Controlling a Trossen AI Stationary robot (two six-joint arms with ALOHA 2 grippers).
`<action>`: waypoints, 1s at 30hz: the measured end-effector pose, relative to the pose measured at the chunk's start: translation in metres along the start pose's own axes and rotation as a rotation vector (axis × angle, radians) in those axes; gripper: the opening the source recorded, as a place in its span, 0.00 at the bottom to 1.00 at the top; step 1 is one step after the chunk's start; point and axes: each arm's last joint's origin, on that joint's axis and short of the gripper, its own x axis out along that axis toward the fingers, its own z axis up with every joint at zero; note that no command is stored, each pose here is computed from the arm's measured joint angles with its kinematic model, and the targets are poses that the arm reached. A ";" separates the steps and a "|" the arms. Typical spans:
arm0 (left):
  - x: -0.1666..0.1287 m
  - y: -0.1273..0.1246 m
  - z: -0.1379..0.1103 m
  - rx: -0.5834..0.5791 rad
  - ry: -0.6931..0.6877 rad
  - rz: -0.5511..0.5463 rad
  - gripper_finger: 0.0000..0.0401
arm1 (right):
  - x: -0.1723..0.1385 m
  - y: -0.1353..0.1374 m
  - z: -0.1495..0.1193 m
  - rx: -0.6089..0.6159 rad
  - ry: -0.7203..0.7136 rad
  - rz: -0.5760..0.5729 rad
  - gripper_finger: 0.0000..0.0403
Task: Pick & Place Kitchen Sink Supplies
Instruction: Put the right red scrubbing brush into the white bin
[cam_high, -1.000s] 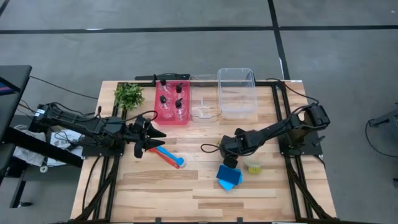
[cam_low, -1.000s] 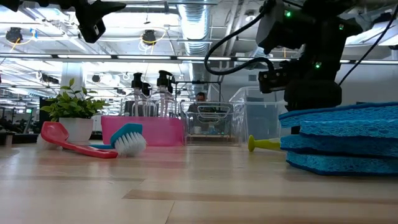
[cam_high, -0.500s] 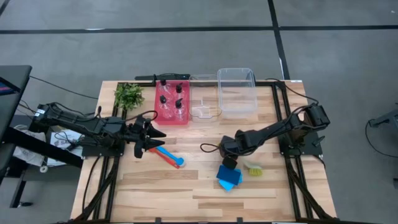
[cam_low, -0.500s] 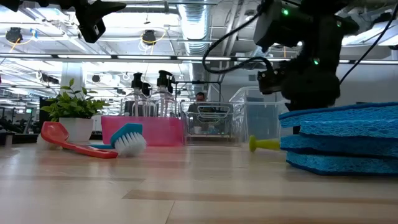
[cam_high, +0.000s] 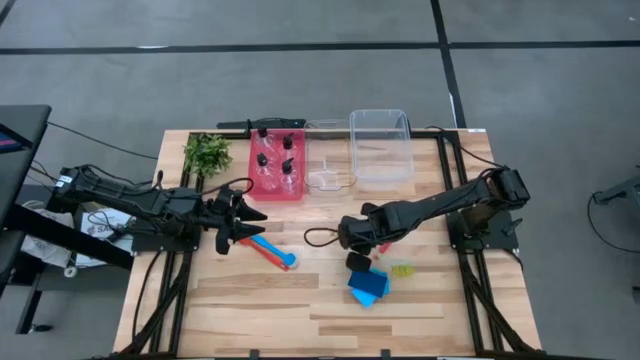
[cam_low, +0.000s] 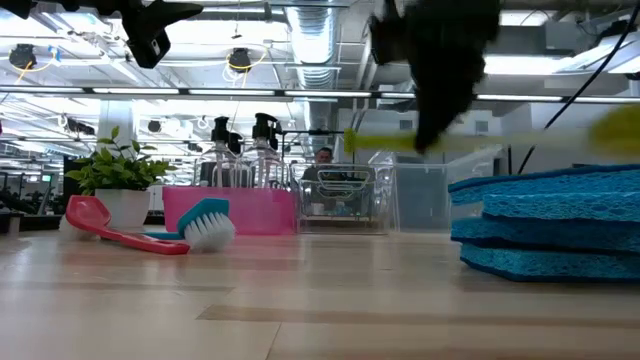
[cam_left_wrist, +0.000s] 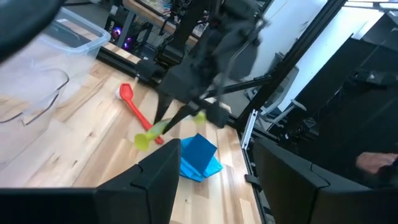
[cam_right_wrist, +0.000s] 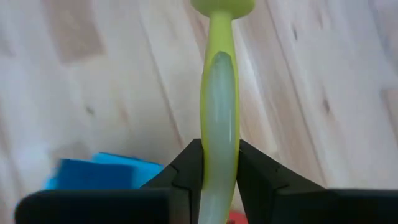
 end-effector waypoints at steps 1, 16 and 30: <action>0.000 0.000 0.000 0.007 0.000 0.000 0.51 | -0.006 0.002 0.005 -0.013 -0.018 0.010 0.18; 0.000 0.001 -0.002 0.269 0.022 0.009 0.51 | -0.085 0.020 0.060 -0.204 -0.313 0.122 0.18; 0.000 0.001 -0.002 0.265 0.023 0.009 0.51 | -0.118 -0.011 0.084 -0.088 -0.471 -0.216 0.18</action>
